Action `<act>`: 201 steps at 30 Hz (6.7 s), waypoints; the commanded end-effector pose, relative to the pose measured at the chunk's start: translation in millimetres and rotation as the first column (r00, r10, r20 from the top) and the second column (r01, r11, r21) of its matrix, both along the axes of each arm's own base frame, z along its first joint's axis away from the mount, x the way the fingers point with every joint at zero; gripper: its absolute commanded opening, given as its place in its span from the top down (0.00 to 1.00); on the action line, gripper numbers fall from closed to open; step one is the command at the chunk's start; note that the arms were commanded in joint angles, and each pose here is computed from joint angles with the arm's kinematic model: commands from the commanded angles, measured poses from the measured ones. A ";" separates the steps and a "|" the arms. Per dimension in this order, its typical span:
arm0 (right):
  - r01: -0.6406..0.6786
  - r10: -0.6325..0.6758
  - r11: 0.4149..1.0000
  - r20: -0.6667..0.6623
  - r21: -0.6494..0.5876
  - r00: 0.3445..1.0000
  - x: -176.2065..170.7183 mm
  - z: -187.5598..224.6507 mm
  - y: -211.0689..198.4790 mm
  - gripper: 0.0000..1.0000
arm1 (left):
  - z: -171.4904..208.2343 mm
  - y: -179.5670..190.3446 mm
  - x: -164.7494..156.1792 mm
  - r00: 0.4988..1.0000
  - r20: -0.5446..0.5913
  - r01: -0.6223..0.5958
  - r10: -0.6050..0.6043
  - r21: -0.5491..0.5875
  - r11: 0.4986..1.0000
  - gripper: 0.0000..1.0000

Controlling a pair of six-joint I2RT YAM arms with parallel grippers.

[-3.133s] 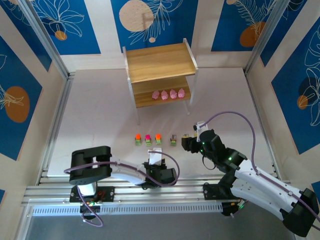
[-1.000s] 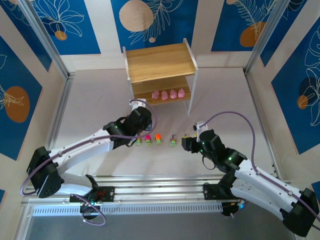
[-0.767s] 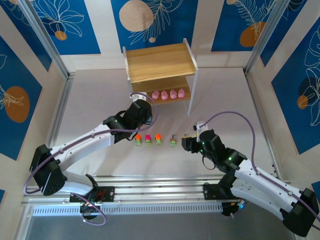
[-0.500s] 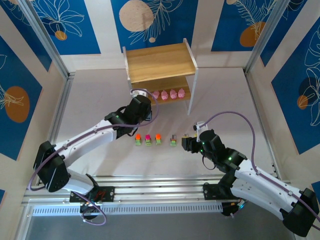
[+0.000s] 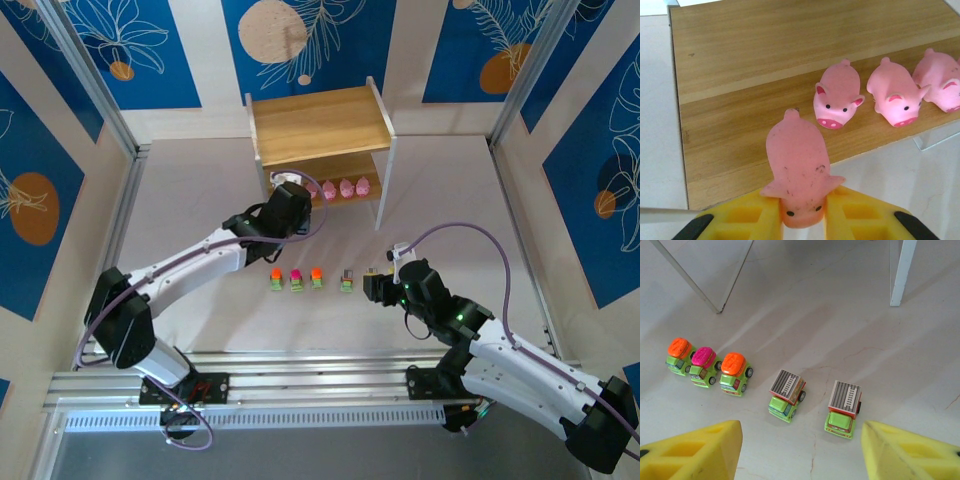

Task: Place and organize the plastic toys onto the shelf

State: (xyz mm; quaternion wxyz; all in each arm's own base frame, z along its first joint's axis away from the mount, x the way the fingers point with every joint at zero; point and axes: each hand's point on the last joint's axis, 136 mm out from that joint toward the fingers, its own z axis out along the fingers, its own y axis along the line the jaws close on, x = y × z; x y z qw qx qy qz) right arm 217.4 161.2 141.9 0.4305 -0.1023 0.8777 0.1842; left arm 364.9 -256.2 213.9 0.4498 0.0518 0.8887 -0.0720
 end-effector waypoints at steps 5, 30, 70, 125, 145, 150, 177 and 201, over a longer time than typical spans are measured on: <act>-0.012 0.011 1.000 0.016 0.013 1.000 -0.4 5.0 2.5 0.36 | 6.8 -0.6 17.4 0.998 0.038 -0.043 0.042 0.018 0.999 0.76; -0.010 0.009 1.000 0.009 0.015 1.000 0.0 3.9 1.8 0.35 | -5.7 2.1 38.5 0.991 0.064 -0.122 0.116 0.101 0.987 0.75; -0.004 0.004 1.000 0.006 0.016 1.000 1.2 3.4 0.8 0.35 | -9.7 3.7 42.4 0.990 0.053 -0.133 0.128 0.092 0.987 0.54; 0.168 -0.189 0.974 -0.139 -0.150 0.972 29.8 -31.6 2.5 0.38 | -84.6 31.8 -62.2 0.960 0.169 0.196 -0.223 0.165 0.967 0.41; 0.165 -0.251 0.942 -0.289 -0.292 0.924 52.2 -78.3 10.2 0.41 | -87.7 56.8 -60.3 0.983 0.118 0.135 -0.138 0.031 0.990 0.40; 0.178 -0.275 0.931 -0.294 -0.318 0.915 54.1 -85.8 8.0 0.41 | -91.8 55.5 -58.0 0.986 0.095 0.137 -0.137 0.011 0.991 0.40; 0.184 -0.300 0.915 -0.302 -0.358 0.905 59.3 -94.9 0.1 0.62 | -99.3 58.2 -53.7 0.990 0.059 0.130 -0.128 -0.022 0.991 0.40; 0.168 -0.284 0.920 -0.306 -0.354 0.909 56.8 -92.5 0.7 0.77 | -101.7 56.9 -52.6 0.990 0.046 0.136 -0.134 -0.039 0.990 0.40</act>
